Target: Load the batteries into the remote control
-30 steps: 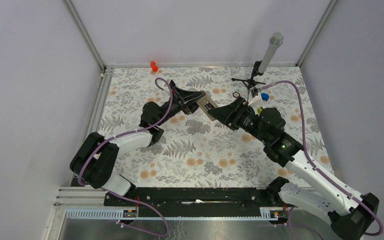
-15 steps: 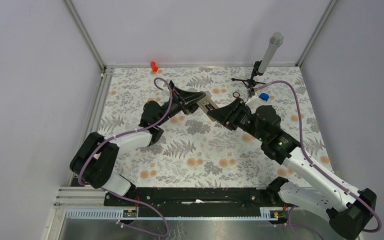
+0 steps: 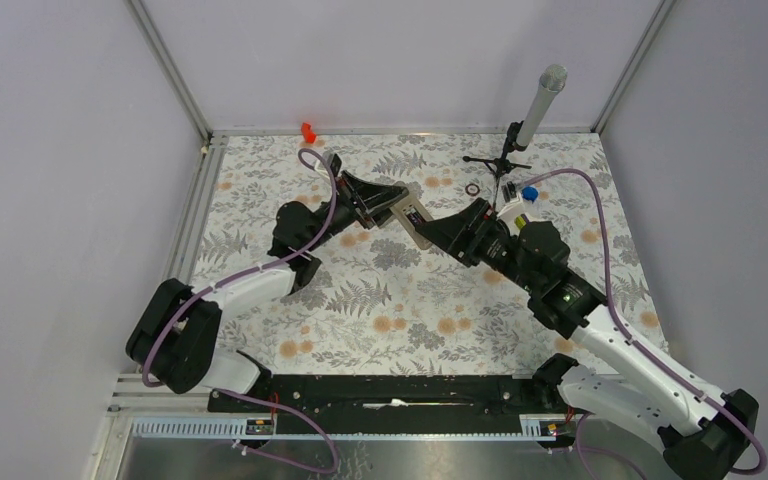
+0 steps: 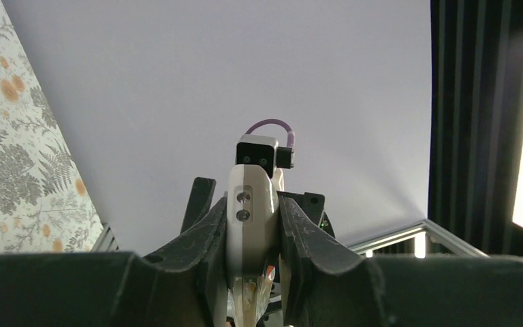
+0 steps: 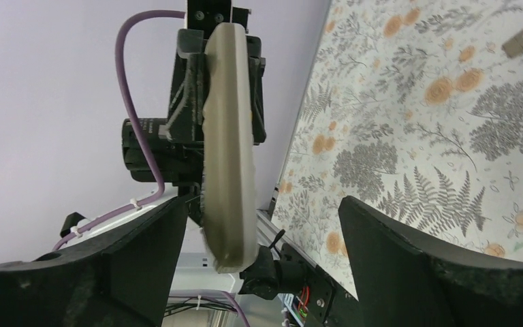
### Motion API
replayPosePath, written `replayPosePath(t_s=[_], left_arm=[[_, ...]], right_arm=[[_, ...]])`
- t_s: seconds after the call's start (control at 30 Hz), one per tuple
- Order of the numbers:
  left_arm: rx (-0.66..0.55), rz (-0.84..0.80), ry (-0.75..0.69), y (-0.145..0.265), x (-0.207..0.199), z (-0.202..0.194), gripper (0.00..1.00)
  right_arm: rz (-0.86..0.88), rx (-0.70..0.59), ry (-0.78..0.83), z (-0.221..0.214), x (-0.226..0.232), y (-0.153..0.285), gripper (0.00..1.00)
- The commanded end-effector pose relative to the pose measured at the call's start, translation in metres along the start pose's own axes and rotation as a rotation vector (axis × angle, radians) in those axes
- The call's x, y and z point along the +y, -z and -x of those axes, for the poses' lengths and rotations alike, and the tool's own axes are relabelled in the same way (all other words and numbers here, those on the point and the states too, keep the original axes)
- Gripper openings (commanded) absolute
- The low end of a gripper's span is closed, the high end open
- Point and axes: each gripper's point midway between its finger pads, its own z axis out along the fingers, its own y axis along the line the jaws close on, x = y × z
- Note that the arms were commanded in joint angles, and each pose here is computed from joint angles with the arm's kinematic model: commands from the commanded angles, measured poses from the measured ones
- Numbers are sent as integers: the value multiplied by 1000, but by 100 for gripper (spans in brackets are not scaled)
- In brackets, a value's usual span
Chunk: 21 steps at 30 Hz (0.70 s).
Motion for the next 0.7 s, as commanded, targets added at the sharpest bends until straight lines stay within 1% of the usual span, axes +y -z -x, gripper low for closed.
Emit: replayPosePath(t_s=[0.0,0.13,0.23,0.3,0.4,0.6,0.67], left_arm=[[31,-67,-135,4,-30,-6,0],[40,-54,-146,5,-26,-8,0],[45,-51,-152,5,-26,-9,0],[48,-48,-157,6,-26,-10,0],[51,-47,-164,6,-26,-11,0],[60,-52,-183,6,-29,-12,0],[65,-58,-192,6,-31,-13,0]], right_arm=[[129,-28,78,8,30,5,91],[150,-13,61,5,32,1,92],[125,-2,53,4,27,-5,88],[105,10,50,3,24,-9,81],[76,28,45,1,20,-15,67],[43,45,34,-2,12,-20,48],[40,54,31,-4,11,-21,44]])
